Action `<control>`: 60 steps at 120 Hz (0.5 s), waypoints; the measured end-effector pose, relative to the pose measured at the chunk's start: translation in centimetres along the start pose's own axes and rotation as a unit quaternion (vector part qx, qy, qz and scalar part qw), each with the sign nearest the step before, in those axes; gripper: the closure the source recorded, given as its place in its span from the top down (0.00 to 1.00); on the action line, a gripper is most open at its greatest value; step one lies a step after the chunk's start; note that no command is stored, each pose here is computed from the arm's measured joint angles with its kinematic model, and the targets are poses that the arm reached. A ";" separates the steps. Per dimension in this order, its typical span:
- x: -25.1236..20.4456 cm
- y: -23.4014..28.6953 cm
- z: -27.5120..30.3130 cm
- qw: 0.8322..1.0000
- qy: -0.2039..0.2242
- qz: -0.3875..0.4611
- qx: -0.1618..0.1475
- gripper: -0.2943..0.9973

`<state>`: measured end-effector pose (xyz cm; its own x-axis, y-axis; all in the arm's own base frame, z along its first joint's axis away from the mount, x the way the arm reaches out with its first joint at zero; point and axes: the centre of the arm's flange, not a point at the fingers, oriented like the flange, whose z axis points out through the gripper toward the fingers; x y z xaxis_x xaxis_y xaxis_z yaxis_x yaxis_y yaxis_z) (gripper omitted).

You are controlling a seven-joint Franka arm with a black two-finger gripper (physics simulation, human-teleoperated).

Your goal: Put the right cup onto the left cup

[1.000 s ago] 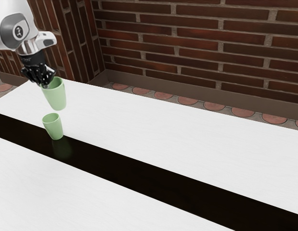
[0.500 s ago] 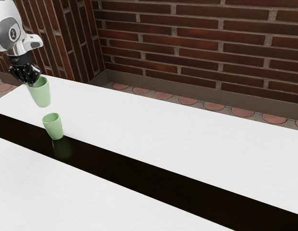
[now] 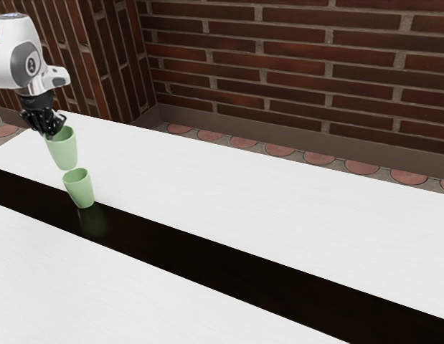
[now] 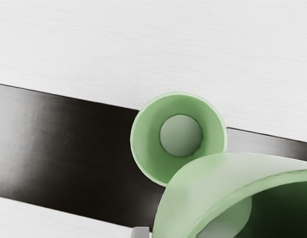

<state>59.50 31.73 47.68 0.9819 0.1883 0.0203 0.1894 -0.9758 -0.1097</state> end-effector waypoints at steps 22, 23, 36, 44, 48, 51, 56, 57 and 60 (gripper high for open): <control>0.5 -1.5 2.7 1.000 0.002 -0.003 0.001 0.17; 0.5 -1.6 2.8 1.000 0.003 -0.003 0.001 0.17; 0.9 -2.1 3.9 1.000 0.012 -0.004 0.002 0.17; 1.1 -2.2 3.9 1.000 0.020 -0.004 -0.001 0.17; 1.2 -2.2 3.9 1.000 0.023 -0.003 -0.002 0.17; 1.2 -2.2 3.9 1.000 0.026 -0.003 -0.003 0.17; 1.3 -2.1 4.0 1.000 0.029 -0.003 -0.004 0.17; 1.4 -2.1 4.0 1.000 0.029 -0.002 -0.005 0.17; 1.4 -2.1 4.2 1.000 0.030 -0.002 -0.006 0.16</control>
<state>60.53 34.48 43.77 0.9793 0.1858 0.0803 0.1932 -0.9764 -0.0968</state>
